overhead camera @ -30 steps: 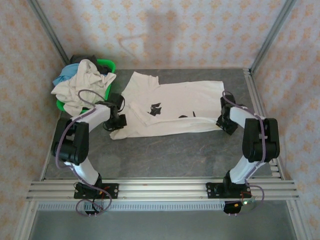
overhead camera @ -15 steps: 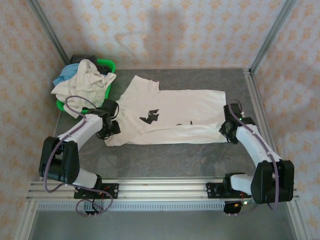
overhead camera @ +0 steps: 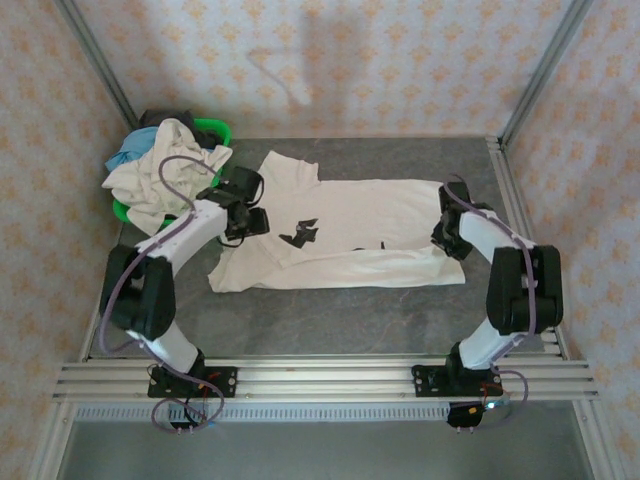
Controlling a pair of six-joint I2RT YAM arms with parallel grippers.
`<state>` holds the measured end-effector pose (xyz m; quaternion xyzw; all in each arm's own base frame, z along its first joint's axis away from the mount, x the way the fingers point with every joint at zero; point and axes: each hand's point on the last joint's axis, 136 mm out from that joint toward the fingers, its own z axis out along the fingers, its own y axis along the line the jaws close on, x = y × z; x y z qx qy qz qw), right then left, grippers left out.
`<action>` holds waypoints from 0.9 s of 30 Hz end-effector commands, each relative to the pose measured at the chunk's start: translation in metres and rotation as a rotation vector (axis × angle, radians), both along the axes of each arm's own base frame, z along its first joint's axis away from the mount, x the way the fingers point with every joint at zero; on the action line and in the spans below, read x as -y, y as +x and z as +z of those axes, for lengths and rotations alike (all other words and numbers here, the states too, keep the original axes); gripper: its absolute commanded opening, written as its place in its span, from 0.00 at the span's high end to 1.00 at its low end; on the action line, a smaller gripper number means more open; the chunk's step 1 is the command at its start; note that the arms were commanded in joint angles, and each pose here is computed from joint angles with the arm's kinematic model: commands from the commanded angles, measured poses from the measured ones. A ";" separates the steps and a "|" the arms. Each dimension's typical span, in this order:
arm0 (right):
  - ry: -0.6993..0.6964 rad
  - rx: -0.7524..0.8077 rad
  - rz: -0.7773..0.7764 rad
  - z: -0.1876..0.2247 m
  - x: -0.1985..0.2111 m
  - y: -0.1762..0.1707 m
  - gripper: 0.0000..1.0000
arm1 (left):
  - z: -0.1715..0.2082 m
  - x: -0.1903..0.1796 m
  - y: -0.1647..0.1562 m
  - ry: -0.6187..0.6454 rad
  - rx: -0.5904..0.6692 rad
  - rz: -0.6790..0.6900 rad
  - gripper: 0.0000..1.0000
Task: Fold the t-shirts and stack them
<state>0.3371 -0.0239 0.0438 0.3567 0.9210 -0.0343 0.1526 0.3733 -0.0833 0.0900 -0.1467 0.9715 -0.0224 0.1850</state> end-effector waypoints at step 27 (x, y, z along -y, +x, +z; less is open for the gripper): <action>-0.249 -0.170 -0.085 0.012 0.060 -0.010 0.86 | -0.059 -0.042 0.010 0.047 -0.136 0.094 0.61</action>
